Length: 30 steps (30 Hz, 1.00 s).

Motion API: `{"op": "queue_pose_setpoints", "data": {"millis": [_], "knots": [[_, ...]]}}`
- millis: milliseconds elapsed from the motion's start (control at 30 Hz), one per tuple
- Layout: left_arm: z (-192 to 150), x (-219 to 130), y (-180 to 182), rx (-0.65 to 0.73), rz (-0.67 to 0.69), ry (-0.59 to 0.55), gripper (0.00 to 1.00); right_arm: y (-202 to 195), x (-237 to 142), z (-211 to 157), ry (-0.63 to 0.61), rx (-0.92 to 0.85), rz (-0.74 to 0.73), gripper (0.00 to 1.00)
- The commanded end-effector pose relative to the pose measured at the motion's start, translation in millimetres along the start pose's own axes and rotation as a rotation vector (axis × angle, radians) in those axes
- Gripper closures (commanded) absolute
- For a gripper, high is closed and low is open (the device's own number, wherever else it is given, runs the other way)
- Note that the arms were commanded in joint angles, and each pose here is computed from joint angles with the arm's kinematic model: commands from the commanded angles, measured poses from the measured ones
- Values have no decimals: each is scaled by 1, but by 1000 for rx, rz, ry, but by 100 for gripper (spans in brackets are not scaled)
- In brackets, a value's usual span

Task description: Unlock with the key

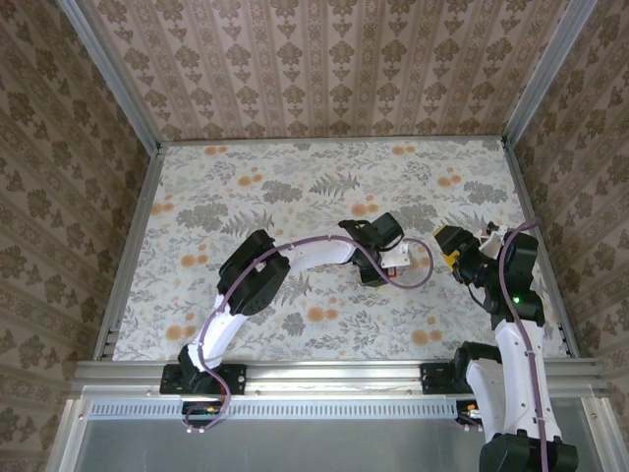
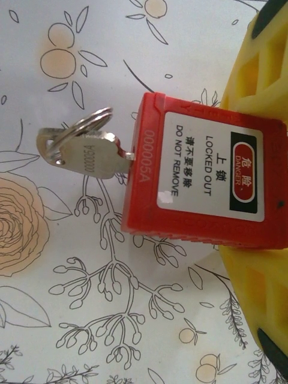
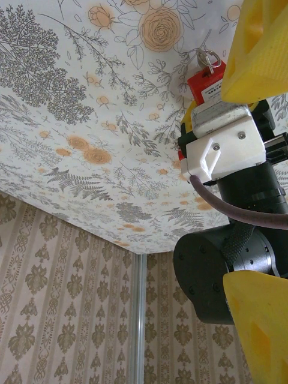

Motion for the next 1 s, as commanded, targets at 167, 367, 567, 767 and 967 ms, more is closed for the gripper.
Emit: {"op": "queue_pose_setpoints", "data": {"millis": [167,367,567,767,967], "knots": [[-23,20,16,-33,18,161,55,4,0,4,-17,-39,22,26],[-23,21,16,-50,-3,167,56,4,0,4,-15,-41,26,26],[-25,19,21,-101,-16,165,54,6,0,5,-14,-38,38,26],[-26,19,26,-158,-30,159,54,9,0,6,-9,-39,55,25],[-25,19,29,-220,-106,179,52,10,-1,6,-7,-34,66,25]]}}
Point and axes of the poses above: each hand's point on the last joint's axis, 136 mm out from that joint toward the fingers, its own x axis out along the fingers, its own y axis along the line the jaws close on, z = x × y, the point moved 10 cm from there along -x, back along the fingers, and after that the axes turned 13 degrees about -x, right-handed, at the moved point
